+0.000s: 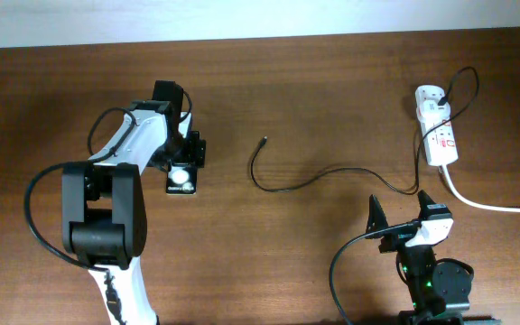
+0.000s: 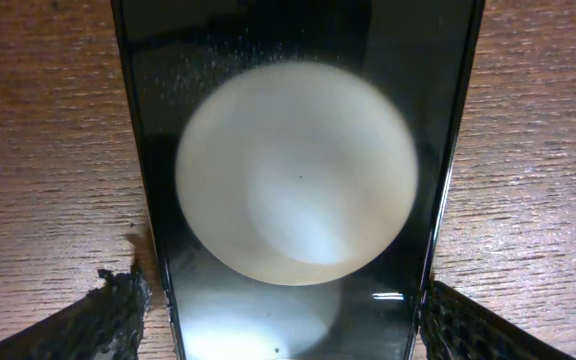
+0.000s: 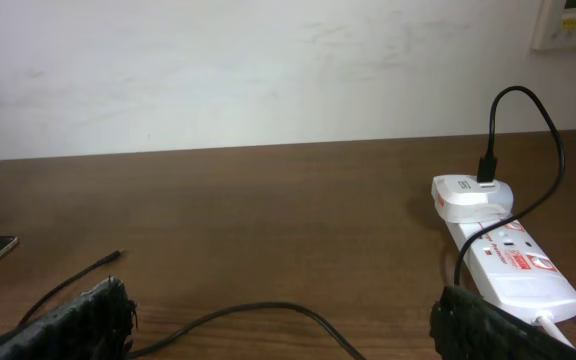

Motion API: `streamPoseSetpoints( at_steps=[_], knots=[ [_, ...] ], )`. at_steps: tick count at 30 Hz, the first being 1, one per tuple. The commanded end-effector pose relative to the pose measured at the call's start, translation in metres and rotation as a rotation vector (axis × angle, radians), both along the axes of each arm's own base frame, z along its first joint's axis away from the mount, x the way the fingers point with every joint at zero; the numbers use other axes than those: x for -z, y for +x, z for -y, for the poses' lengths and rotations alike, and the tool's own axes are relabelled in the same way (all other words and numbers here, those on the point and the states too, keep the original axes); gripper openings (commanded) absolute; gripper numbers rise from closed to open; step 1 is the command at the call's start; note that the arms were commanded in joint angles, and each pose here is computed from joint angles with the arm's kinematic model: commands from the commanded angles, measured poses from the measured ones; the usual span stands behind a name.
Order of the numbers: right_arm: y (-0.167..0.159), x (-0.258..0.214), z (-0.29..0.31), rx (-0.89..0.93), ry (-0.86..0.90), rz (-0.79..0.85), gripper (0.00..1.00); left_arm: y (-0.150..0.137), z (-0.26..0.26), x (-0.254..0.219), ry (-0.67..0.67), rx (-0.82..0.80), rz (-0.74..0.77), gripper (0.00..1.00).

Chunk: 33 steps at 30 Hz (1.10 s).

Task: Plug charger to phone and switch on socket
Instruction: 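Close the left gripper on the phone's long edges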

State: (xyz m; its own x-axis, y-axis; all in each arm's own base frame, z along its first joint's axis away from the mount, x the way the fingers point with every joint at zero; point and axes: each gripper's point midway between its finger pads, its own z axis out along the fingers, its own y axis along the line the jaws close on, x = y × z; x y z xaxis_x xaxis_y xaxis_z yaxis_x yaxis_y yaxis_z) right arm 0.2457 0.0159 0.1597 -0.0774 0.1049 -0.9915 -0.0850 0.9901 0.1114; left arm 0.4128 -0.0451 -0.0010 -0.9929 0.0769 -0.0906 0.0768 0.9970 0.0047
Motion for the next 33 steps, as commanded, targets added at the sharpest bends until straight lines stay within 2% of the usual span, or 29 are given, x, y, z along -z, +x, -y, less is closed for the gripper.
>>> streamPoseSetpoints(
  at_steps=[1, 9, 10, 14, 22, 33],
  knots=[
    [0.0, 0.002, 0.0, -0.001, 0.007, -0.002, 0.99, -0.013, 0.014, 0.015, -0.085, 0.032, -0.051, 0.87],
    [0.0, 0.002, 0.0, -0.001, 0.007, -0.002, 0.99, -0.013, 0.016, 0.014, -0.102, 0.033, -0.053, 0.84],
    [0.0, 0.002, 0.0, 0.0, 0.007, -0.002, 0.99, -0.013, 0.016, 0.014, -0.102, 0.033, -0.052, 0.8],
    [0.0, 0.002, 0.0, -0.001, 0.007, -0.002, 0.99, -0.013, 0.016, 0.014, -0.101, 0.033, -0.052, 0.77],
    [0.0, 0.002, 0.0, -0.001, 0.007, -0.002, 0.99, -0.019, 0.013, 0.015, -0.079, 0.061, -0.076, 0.82],
    [0.0, 0.002, 0.0, -0.001, 0.007, -0.002, 0.99, -0.027, 0.013, 0.015, -0.086, 0.025, -0.109, 0.79]
  ],
)
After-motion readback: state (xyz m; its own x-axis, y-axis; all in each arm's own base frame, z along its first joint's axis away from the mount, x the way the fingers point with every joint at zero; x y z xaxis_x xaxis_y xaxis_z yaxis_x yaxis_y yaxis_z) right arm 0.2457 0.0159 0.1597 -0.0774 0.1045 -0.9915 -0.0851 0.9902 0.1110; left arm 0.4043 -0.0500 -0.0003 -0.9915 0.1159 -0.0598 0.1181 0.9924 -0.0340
